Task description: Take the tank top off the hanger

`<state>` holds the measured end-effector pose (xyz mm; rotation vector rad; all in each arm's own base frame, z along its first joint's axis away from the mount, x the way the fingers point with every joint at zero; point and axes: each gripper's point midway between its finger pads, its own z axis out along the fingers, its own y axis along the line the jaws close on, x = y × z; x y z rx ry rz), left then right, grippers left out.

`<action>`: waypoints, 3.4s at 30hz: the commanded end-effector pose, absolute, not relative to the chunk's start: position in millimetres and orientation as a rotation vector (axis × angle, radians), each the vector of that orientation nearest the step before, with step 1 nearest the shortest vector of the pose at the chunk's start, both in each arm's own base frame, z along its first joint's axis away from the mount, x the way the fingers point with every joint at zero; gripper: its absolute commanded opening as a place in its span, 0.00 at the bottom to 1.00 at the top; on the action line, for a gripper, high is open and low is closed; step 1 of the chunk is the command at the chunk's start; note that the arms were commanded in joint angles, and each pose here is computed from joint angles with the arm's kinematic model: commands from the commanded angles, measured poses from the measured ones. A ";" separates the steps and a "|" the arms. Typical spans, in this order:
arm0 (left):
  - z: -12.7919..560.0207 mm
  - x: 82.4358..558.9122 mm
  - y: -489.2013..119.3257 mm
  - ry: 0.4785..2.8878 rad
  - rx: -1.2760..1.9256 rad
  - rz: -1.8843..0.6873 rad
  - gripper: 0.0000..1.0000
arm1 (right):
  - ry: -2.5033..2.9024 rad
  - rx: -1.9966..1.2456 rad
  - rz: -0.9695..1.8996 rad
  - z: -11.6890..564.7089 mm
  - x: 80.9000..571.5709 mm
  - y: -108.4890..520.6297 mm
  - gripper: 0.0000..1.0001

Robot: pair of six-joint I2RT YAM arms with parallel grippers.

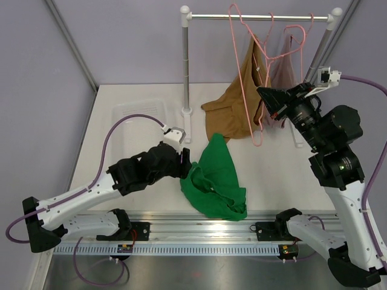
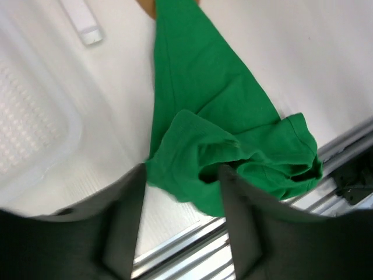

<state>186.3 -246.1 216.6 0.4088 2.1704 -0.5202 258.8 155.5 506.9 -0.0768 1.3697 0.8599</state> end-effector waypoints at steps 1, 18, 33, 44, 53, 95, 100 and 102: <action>240.3 198.9 -222.8 2.126 0.311 -0.407 0.68 | 1.616 0.008 0.699 457.2 277.6 140.3 0.00; 298.5 180.9 -130.1 1.977 0.201 -0.296 0.99 | 1.811 0.000 0.410 448.8 401.8 152.5 0.00; 292.3 179.9 -130.4 1.951 0.198 -0.327 0.99 | 1.839 -0.031 0.298 443.1 493.9 172.4 0.00; 295.0 184.4 -163.2 1.981 0.241 -0.400 0.99 | 1.809 -0.021 0.334 460.7 461.6 164.4 0.59; 274.2 192.2 -262.9 2.014 0.427 -0.582 0.99 | 1.728 -0.066 0.383 513.0 361.6 135.0 0.99; 270.4 227.6 -304.2 2.061 0.516 -0.284 0.00 | 1.671 -0.240 0.734 415.7 160.6 123.1 0.99; 340.0 248.3 -246.2 1.983 0.350 -0.258 0.00 | 1.681 -0.215 0.723 413.5 166.1 121.7 0.99; 360.0 264.2 -216.7 1.963 0.254 -0.231 0.00 | 1.686 -0.211 0.721 412.0 168.6 122.1 0.99</action>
